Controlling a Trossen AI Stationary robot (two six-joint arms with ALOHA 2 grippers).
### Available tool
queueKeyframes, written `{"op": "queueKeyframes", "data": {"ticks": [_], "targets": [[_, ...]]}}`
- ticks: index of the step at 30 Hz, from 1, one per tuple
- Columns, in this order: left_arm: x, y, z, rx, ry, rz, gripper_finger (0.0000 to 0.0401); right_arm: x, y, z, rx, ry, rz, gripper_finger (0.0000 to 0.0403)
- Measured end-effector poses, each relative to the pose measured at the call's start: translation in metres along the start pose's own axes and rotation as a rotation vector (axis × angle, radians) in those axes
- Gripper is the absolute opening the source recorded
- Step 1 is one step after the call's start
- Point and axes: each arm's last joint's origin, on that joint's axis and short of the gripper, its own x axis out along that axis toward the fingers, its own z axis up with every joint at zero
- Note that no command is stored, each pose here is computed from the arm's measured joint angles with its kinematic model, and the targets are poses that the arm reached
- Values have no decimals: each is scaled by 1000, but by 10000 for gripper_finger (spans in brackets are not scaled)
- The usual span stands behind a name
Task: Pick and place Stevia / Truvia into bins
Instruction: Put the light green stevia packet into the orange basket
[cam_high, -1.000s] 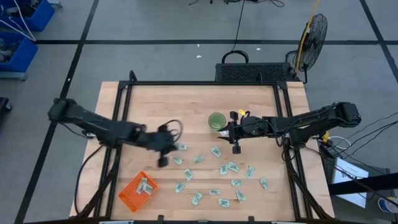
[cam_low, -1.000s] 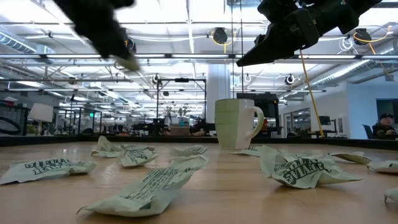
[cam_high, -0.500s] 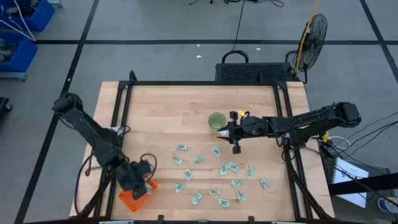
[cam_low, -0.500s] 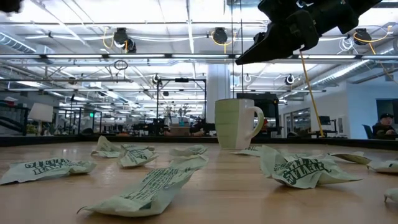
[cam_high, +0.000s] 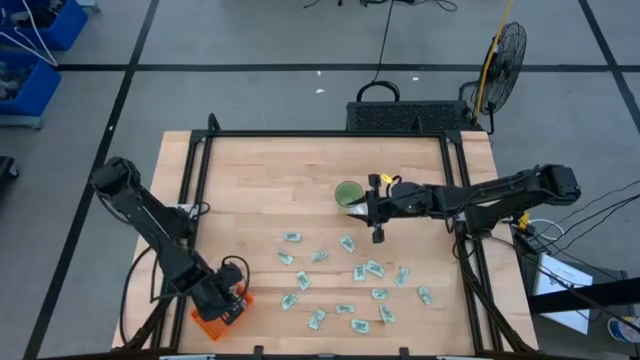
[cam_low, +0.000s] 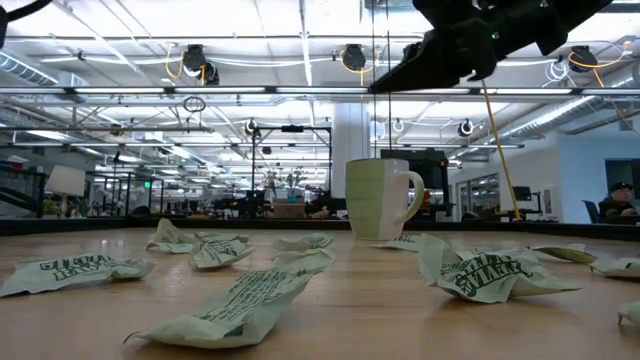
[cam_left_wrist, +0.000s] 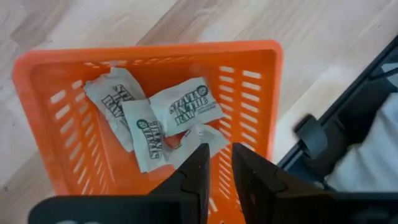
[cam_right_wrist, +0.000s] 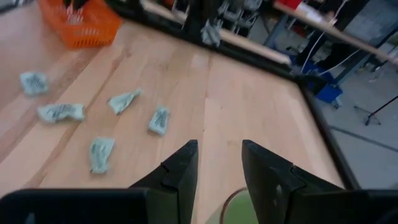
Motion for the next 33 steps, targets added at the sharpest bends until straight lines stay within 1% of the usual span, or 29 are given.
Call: {"op": "queueKeyframes", "data": {"ticks": [4, 6, 10, 13, 16, 17, 19, 22, 23, 25, 26, 28, 33], "targets": [[-4, -2, 9, -34, -9, -19, 66, 0, -3, 4, 8, -42, -21, 118], [-8, -2, 16, -62, 9, -34, 59, 0, -4, 4, 14, -44, -25, 118], [-24, -4, 34, -121, -12, -103, 37, 0, -4, 4, 32, -43, -25, 118], [-37, -3, 48, -100, -60, -161, 15, 0, -5, 4, 34, -48, -26, 118], [-49, -3, 63, -21, -148, -213, 5, 0, -5, 4, 36, -48, -26, 118], [-52, -1, 69, 19, -198, -211, 8, 0, -5, 4, 36, -48, -26, 118], [-56, 0, 80, 141, -317, -183, 18, 0, -5, 4, 36, -48, -26, 118], [-57, 4, 95, 392, -480, -59, 31, 0, -5, 4, 36, -47, -25, 118], [-55, 4, 100, 459, -520, -18, 34, 0, -4, 4, 36, -44, -24, 118], [-49, 4, 109, 581, -558, 67, 41, 0, -4, 3, 35, -34, -21, 118], [-46, 5, 113, 620, -552, 104, 45, 0, -4, 2, 34, -30, -19, 118], [-39, 5, 121, 646, -544, 138, 57, 0, -3, 1, 43, -19, -15, 118], [-13, 7, 137, 636, -455, 180, 101, 0, -3, 0, 69, -5, -10, 118]]}}
